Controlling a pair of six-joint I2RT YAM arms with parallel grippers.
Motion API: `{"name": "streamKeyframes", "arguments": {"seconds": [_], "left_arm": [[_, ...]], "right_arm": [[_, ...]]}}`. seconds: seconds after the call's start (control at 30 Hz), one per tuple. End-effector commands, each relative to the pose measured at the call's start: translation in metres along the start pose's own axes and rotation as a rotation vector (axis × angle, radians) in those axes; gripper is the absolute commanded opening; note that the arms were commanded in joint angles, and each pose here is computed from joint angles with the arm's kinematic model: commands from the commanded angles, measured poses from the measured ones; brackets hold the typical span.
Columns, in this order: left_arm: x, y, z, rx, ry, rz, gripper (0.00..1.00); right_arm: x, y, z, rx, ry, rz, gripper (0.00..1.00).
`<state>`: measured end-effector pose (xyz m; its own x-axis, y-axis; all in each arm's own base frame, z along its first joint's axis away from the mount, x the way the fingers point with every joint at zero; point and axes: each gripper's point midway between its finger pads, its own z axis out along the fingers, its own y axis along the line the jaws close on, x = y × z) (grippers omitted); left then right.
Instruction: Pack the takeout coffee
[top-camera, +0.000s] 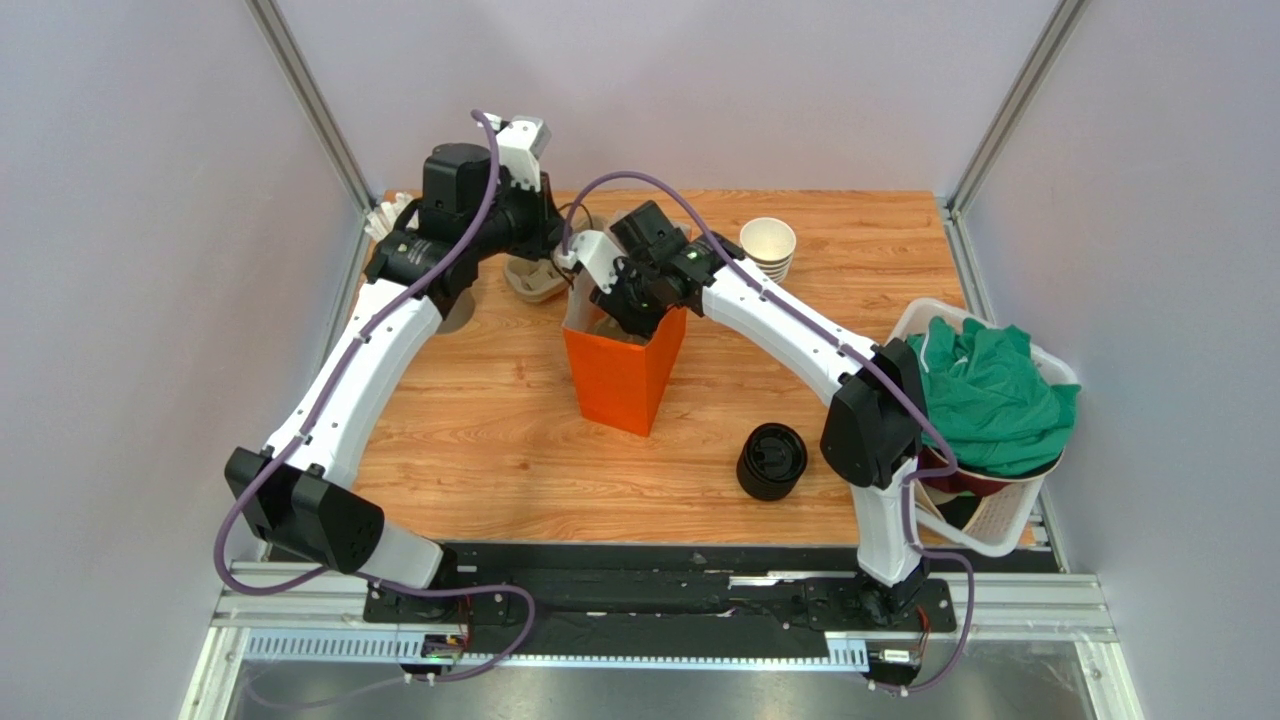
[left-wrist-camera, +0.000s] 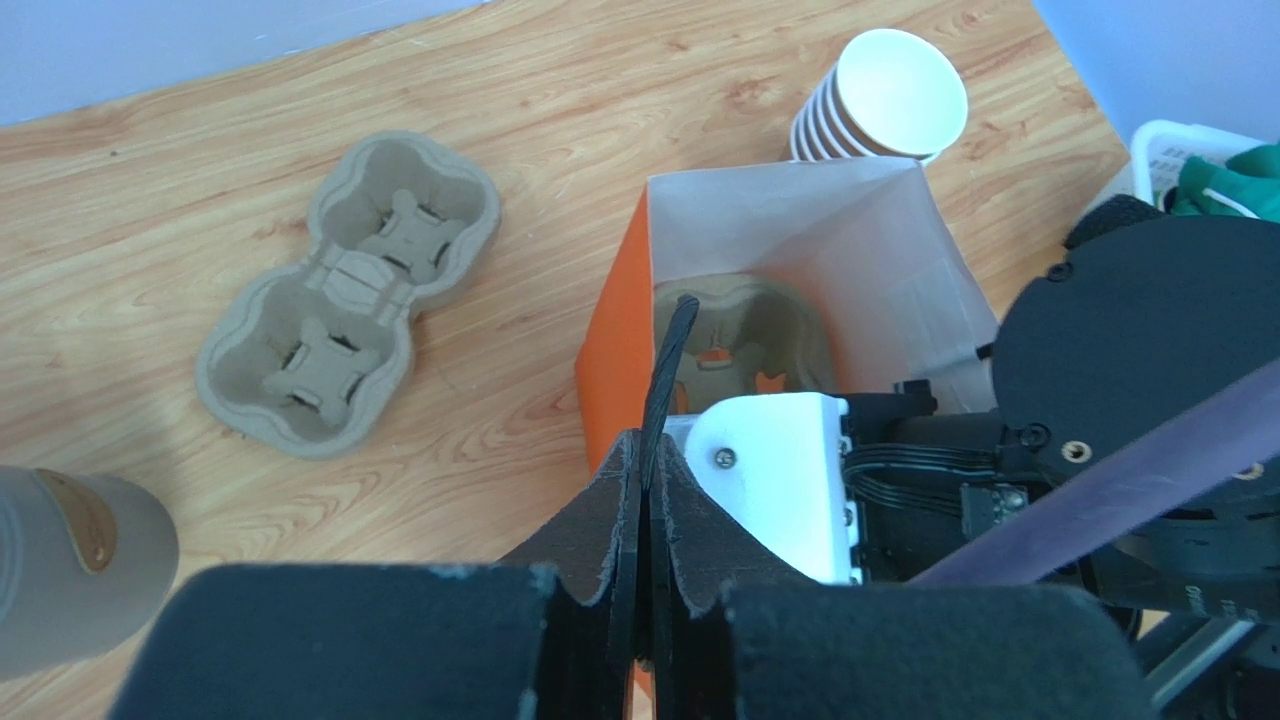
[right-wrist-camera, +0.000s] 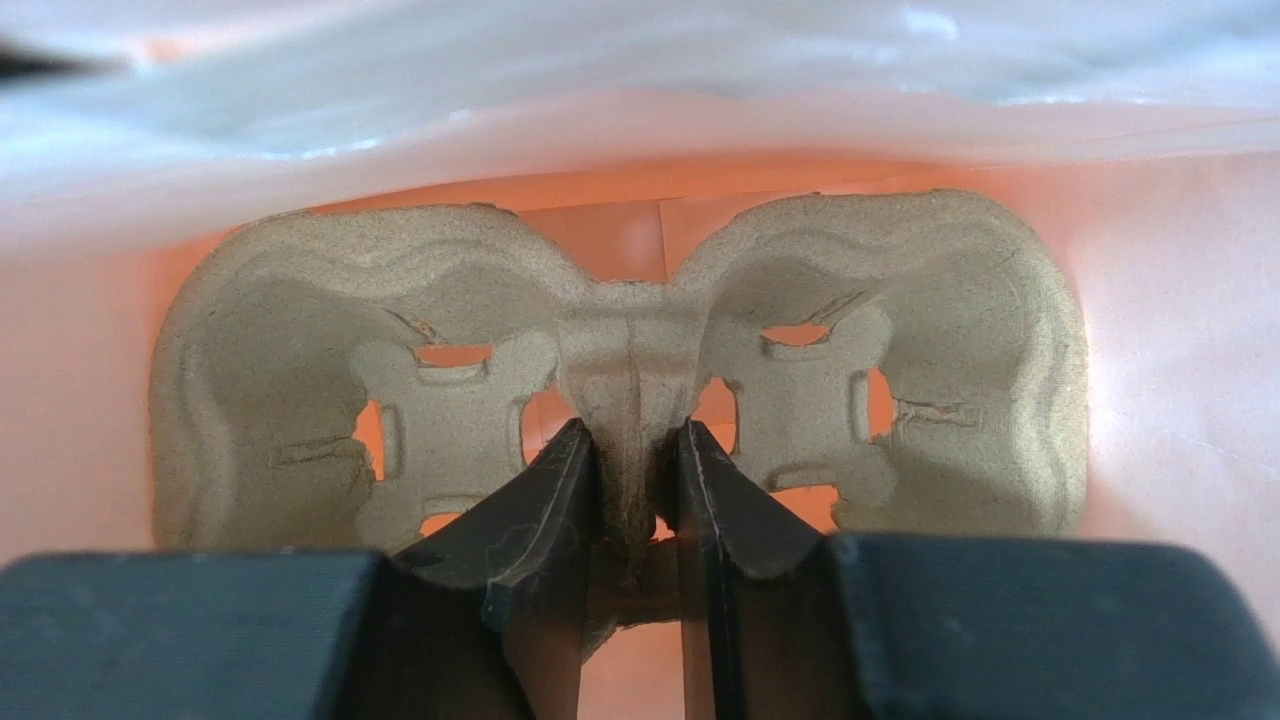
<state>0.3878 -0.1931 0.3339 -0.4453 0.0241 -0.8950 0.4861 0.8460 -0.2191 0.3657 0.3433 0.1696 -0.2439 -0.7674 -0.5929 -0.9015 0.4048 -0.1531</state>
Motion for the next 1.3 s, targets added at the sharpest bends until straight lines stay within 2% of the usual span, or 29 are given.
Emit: {"name": "streamKeyframes", "arguments": {"seconds": [0.0, 0.43, 0.93, 1.27], "left_arm": [[-0.006, 0.009, 0.0, -0.062, -0.02, -0.019, 0.0], [-0.001, 0.041, 0.0, -0.231, -0.016, -0.023, 0.0], [0.0, 0.049, 0.004, -0.254, -0.014, -0.042, 0.0], [0.001, 0.063, 0.004, -0.327, -0.012, -0.046, 0.0]], "right_arm": [[-0.012, -0.003, -0.005, 0.009, -0.036, 0.006, 0.26], [-0.004, 0.0, 0.001, -0.004, -0.015, 0.007, 0.26], [0.007, 0.003, 0.014, -0.02, 0.022, 0.004, 0.26], [0.011, 0.006, 0.017, -0.035, 0.038, -0.001, 0.26]]}}
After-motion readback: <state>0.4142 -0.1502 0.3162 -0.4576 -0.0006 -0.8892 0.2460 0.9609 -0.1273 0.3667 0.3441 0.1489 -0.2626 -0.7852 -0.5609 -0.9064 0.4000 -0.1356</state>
